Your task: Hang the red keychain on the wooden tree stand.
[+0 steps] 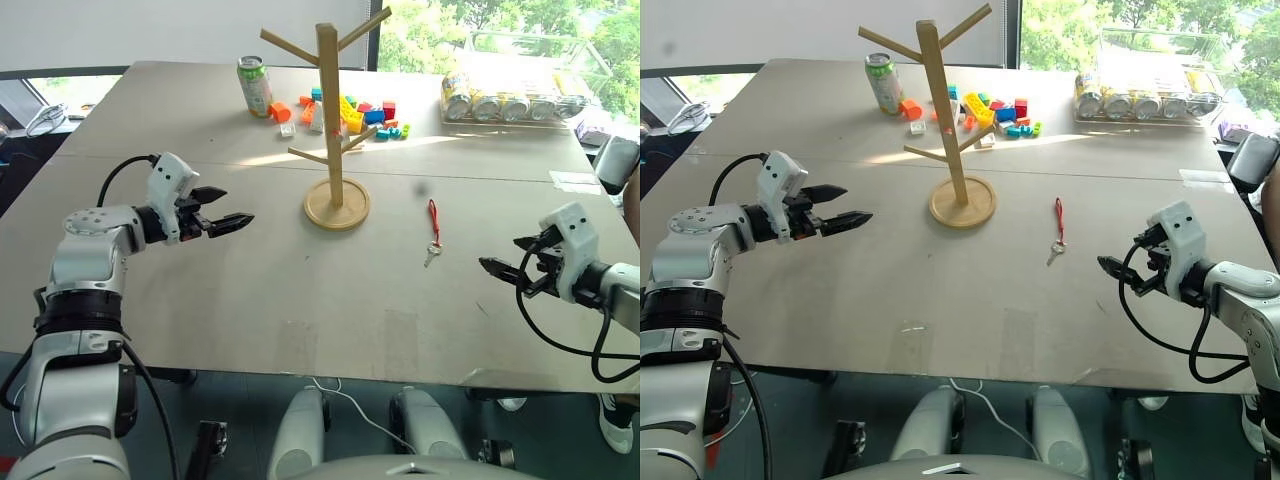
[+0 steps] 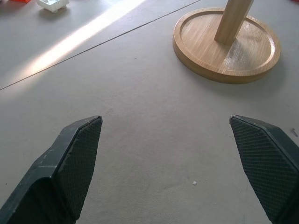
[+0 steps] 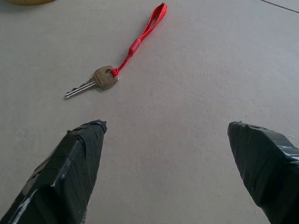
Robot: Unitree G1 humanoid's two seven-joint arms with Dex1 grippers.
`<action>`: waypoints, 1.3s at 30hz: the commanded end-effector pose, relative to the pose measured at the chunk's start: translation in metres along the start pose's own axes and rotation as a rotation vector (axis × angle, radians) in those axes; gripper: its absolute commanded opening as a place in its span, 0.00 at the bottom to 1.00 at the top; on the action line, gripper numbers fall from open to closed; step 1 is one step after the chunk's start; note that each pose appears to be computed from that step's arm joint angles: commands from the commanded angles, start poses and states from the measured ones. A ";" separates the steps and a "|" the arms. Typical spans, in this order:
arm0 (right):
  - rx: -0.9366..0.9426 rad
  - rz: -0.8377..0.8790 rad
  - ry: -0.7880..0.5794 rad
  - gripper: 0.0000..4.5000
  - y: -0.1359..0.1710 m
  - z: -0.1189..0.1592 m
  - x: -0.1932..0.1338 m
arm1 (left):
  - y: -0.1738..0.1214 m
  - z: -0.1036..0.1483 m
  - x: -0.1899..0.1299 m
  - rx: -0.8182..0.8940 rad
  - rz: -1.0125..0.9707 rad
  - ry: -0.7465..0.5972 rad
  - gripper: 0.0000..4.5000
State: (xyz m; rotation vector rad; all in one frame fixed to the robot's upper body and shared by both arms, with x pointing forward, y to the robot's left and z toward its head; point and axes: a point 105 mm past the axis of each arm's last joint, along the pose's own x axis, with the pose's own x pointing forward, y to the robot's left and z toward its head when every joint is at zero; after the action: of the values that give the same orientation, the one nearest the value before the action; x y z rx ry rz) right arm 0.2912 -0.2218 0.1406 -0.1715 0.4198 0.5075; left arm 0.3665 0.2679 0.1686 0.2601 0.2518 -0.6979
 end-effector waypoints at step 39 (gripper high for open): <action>0.161 -0.086 0.004 0.99 0.019 0.042 0.089 | -0.152 0.075 0.018 0.056 -0.457 -0.240 1.00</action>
State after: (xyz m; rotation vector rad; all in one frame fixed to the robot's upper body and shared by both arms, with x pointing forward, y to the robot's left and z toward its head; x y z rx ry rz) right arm 0.3629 -0.1559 0.1250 -0.0543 0.4959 0.3892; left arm 0.2941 0.1253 0.2026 0.1524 0.0991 -1.1680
